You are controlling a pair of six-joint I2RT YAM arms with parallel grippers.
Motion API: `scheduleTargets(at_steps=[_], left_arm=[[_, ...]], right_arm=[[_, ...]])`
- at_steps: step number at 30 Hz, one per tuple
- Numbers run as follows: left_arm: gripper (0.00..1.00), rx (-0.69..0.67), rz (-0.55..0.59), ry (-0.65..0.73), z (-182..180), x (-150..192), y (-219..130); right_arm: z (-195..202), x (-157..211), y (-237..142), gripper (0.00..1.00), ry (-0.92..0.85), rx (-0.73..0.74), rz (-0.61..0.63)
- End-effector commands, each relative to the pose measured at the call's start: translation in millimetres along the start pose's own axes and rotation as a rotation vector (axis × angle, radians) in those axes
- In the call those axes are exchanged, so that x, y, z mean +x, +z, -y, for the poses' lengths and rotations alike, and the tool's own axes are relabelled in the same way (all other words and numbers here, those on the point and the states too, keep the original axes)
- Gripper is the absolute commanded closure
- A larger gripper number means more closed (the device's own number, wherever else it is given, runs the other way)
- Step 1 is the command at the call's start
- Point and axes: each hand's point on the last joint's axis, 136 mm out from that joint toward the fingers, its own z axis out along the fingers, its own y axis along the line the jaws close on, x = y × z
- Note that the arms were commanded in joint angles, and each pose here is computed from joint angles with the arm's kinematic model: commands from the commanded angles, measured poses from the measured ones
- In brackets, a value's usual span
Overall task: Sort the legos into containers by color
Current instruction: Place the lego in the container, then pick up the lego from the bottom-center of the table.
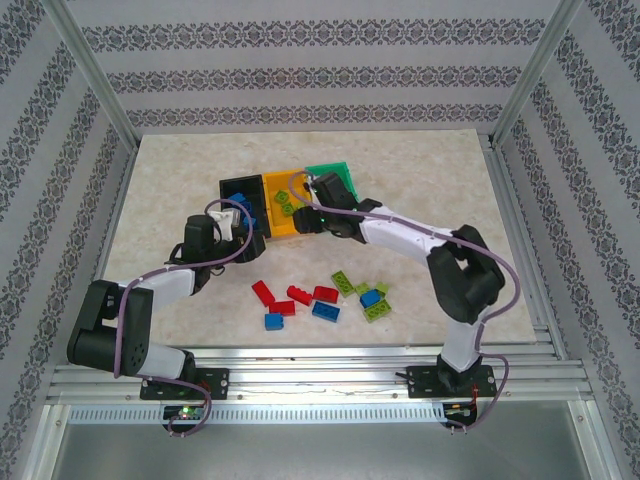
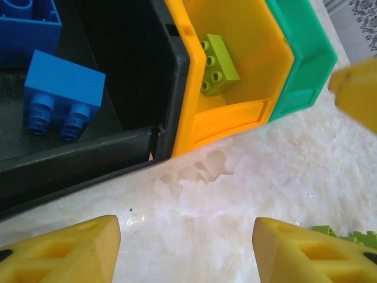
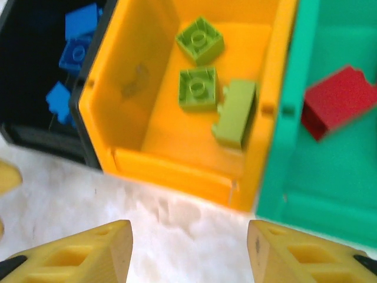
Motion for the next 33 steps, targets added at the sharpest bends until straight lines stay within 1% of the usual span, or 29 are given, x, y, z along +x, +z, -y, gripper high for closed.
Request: scheduleTargets(at_steps=[1, 7, 10, 14, 16, 23, 26, 33], left_arm=[[0.39, 0.043, 0.061, -0.008, 4, -11, -4], [0.39, 0.037, 0.077, -0.004, 3, -13, -7], [0.39, 0.029, 0.081, -0.008, 0, -12, -6], [0.39, 0.041, 0.087, -0.013, 1, -13, -6], [0.39, 0.038, 0.085, -0.015, 0, -13, -7], [0.39, 0.048, 0.079, -0.025, 0, -12, -5], [0.39, 0.052, 0.078, -0.030, 0, -12, -4], [0.39, 0.062, 0.070, -0.041, 0, -10, -1]], right_arm=[[-2, 24, -22, 0.46, 0.001, -0.010, -0.037], [18, 97, -35, 0.46, 0.017, 0.042, -0.222], [19, 126, -37, 0.46, -0.019, 0.061, -0.308], [22, 153, -40, 0.46, -0.069, 0.107, -0.424], [26, 159, -43, 0.46, -0.092, 0.144, -0.430], [36, 163, -43, 0.46, -0.087, 0.205, -0.429], [45, 165, -40, 0.45, -0.083, 0.255, -0.435], [51, 173, -34, 0.46, -0.065, 0.285, -0.457]])
